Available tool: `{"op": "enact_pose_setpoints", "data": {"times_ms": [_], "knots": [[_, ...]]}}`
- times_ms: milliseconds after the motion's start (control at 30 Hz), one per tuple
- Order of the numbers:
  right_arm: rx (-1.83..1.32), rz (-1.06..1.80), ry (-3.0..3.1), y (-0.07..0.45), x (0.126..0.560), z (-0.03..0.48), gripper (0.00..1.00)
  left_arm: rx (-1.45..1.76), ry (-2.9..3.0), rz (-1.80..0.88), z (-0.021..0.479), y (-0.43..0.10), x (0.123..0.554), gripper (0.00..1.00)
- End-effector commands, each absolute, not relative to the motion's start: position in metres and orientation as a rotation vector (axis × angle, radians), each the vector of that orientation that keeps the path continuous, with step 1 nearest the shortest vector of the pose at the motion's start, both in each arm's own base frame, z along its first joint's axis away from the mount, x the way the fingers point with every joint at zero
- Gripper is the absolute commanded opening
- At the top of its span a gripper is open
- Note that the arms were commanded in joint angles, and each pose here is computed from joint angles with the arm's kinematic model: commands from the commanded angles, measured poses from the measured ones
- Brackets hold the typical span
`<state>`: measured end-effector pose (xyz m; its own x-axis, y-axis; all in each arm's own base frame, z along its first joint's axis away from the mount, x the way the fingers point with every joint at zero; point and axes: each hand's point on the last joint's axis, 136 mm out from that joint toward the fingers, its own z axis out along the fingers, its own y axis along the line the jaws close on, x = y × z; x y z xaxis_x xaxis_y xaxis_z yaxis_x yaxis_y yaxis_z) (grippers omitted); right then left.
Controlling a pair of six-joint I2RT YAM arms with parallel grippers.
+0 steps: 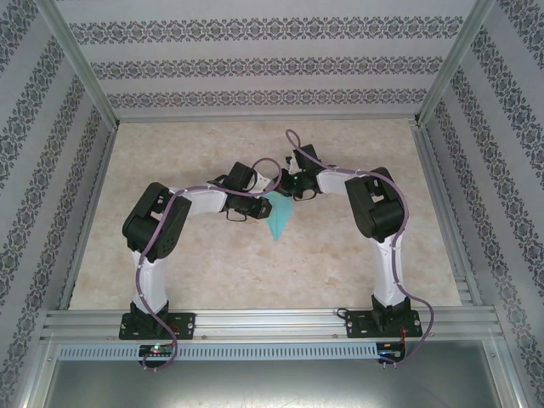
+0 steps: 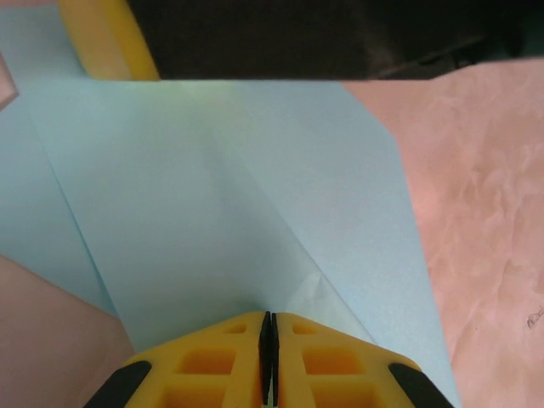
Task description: Fold a paper plane with a square sheet of paper (pick it up from the middle)
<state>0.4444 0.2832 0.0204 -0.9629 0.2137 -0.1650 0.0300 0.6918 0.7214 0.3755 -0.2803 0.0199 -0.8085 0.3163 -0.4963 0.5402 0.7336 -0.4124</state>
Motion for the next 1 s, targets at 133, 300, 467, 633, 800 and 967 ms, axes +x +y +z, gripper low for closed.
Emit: {"op": "enact_pose_setpoints", "data": {"times_ms": [133, 300, 467, 633, 800, 967], "knots": [[0.228, 0.894, 2.712, 0.256, 0.46, 0.005, 0.03, 0.69, 2.697, -0.658, -0.025, -0.258, 0.347, 0.14], [0.239, 0.835, 2.678, 0.249, 0.474, 0.005, 0.02, 0.695, 2.7, -0.664, -0.025, -0.259, 0.346, 0.14], [0.212, 0.775, 2.642, 0.244, 0.485, 0.01, 0.01, 0.701, 2.71, -0.667, -0.028, -0.259, 0.345, 0.14], [0.225, 0.78, 2.629, 0.237, 0.493, 0.009, 0.01, 0.706, 2.717, -0.663, -0.031, -0.258, 0.343, 0.14], [0.181, 0.898, 2.584, 0.244, 0.488, 0.031, 0.02, 0.706, 2.72, -0.668, -0.031, -0.26, 0.344, 0.14], [0.131, 0.96, 2.546, 0.244, 0.465, 0.062, 0.02, 0.701, 2.72, -0.678, -0.03, -0.261, 0.344, 0.14]]}}
